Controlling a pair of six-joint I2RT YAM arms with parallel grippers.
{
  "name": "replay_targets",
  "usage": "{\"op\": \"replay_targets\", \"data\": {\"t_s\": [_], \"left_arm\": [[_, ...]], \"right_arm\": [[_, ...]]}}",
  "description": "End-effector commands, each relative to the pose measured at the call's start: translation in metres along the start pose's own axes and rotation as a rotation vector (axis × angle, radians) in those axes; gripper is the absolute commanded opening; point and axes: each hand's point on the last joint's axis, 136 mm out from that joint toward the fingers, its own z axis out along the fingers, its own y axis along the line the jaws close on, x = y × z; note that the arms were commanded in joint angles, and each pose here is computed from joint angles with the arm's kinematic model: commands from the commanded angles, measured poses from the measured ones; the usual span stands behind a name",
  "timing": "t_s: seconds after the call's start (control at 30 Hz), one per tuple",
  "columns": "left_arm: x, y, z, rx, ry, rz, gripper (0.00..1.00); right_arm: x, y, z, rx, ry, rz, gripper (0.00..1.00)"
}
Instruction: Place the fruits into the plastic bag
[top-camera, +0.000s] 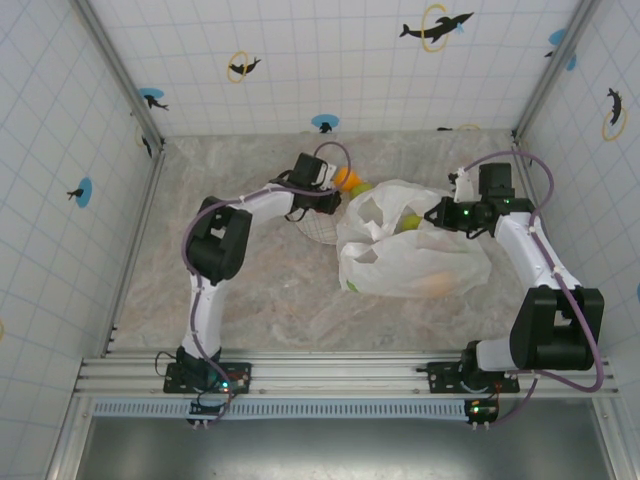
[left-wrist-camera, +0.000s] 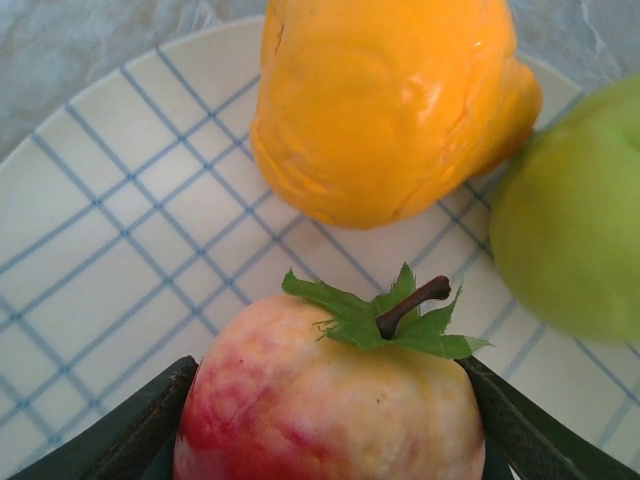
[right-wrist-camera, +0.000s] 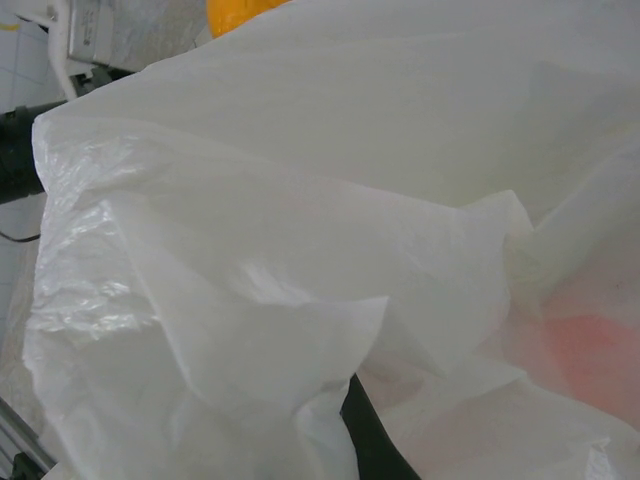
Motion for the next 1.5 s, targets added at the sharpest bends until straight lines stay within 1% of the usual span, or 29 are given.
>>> {"op": "replay_targets", "data": {"t_s": [0.0, 0.13, 0.27, 0.4, 0.43, 0.53, 0.67, 0.83, 0.9, 0.97, 1.2, 1.47], "left_arm": [[-0.023, -0.007, -0.041, -0.011, -0.102, -0.010, 0.60], [-0.014, -0.016, -0.080, 0.020, -0.157, -0.049, 0.59], [-0.003, -0.032, -0.123, 0.087, -0.216, -0.088, 0.58], [0.020, -0.058, -0.156, 0.227, -0.246, -0.127, 0.58], [0.024, -0.066, -0.163, 0.274, -0.250, -0.159, 0.57], [0.034, -0.089, -0.171, 0.351, -0.242, -0.146, 0.57], [0.042, -0.112, -0.164, 0.375, -0.199, -0.085, 0.57], [0.049, -0.126, -0.143, 0.398, -0.132, -0.058, 0.56], [0.053, -0.133, -0.136, 0.407, -0.113, -0.009, 0.56], [0.060, -0.133, -0.126, 0.398, -0.078, -0.003, 0.56], [0.042, -0.148, -0.104, 0.414, -0.068, 0.011, 0.56], [0.021, -0.180, -0.079, 0.468, -0.073, 0.043, 0.60]], "right_arm": [[0.000, 0.000, -0.004, -0.001, -0.012, -0.012, 0.00], [0.000, 0.000, -0.004, 0.000, -0.013, -0.013, 0.00], [0.000, 0.001, -0.004, -0.002, -0.014, -0.013, 0.00], [-0.002, 0.001, -0.004, -0.005, -0.015, -0.012, 0.00], [-0.001, 0.001, -0.004, -0.003, -0.015, -0.011, 0.00], [-0.001, 0.001, -0.004, -0.003, -0.014, -0.011, 0.00], [-0.001, 0.001, -0.004, -0.003, -0.015, -0.010, 0.00], [-0.001, 0.001, -0.005, -0.003, -0.015, -0.013, 0.00], [-0.001, 0.001, -0.005, 0.000, -0.017, -0.014, 0.00], [-0.001, 0.001, -0.005, -0.002, -0.016, -0.012, 0.00], [0.000, 0.004, -0.002, -0.013, -0.010, -0.012, 0.00], [0.001, 0.010, 0.001, -0.033, -0.005, -0.014, 0.00]]}}
